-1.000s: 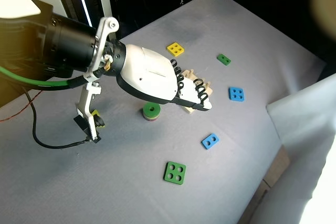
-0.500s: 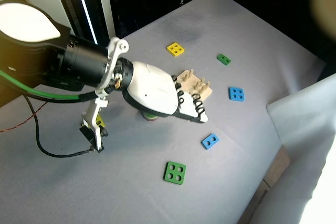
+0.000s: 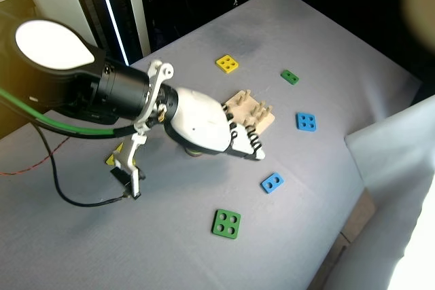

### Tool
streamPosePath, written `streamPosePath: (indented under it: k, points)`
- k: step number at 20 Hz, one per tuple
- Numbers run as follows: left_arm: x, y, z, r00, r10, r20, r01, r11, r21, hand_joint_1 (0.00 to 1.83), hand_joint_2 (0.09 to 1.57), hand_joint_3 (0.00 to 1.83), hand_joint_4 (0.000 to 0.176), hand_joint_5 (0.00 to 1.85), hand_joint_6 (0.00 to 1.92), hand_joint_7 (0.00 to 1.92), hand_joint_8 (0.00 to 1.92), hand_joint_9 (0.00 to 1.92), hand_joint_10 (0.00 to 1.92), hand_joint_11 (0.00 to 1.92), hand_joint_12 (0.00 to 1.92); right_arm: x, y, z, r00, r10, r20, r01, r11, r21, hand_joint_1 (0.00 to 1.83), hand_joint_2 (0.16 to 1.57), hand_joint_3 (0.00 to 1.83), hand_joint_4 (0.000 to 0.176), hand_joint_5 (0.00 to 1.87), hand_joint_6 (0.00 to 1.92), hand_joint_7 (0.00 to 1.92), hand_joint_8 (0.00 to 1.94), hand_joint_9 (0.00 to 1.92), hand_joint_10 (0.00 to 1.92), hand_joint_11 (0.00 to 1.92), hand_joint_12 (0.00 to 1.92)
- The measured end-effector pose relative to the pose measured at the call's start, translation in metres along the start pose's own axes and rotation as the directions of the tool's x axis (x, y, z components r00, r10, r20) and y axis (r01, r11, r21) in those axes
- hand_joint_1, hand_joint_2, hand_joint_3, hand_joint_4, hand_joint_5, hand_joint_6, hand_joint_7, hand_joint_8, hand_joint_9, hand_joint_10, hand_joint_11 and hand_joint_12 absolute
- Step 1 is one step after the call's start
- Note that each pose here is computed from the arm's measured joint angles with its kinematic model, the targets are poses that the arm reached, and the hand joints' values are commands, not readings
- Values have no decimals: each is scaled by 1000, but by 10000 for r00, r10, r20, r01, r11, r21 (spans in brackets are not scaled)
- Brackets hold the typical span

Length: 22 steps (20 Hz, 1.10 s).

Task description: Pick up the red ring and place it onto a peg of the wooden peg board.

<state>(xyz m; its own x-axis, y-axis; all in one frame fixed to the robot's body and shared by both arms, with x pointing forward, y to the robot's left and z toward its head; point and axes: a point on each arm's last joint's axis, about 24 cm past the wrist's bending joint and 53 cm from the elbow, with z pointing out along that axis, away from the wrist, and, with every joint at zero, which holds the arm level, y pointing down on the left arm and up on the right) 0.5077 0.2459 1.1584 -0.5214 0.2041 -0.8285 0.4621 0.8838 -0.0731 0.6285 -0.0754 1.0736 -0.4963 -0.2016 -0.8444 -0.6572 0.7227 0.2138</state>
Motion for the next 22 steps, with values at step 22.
streamPosePath:
  k: [22]
  points:
    - [0, 0, 0, 10000, 0, -1, 0, 10000, -11, 966, 1388, 0, 176, 1389, 1921, 1591, 1921, 1682, 1921, 1793, 1921, 25, -5, 14, 9987, 63, -513, -61, 10000, 46, 728, 760, 0, 176, 791, 1, 86, 2, 0, 0, 0, 0]
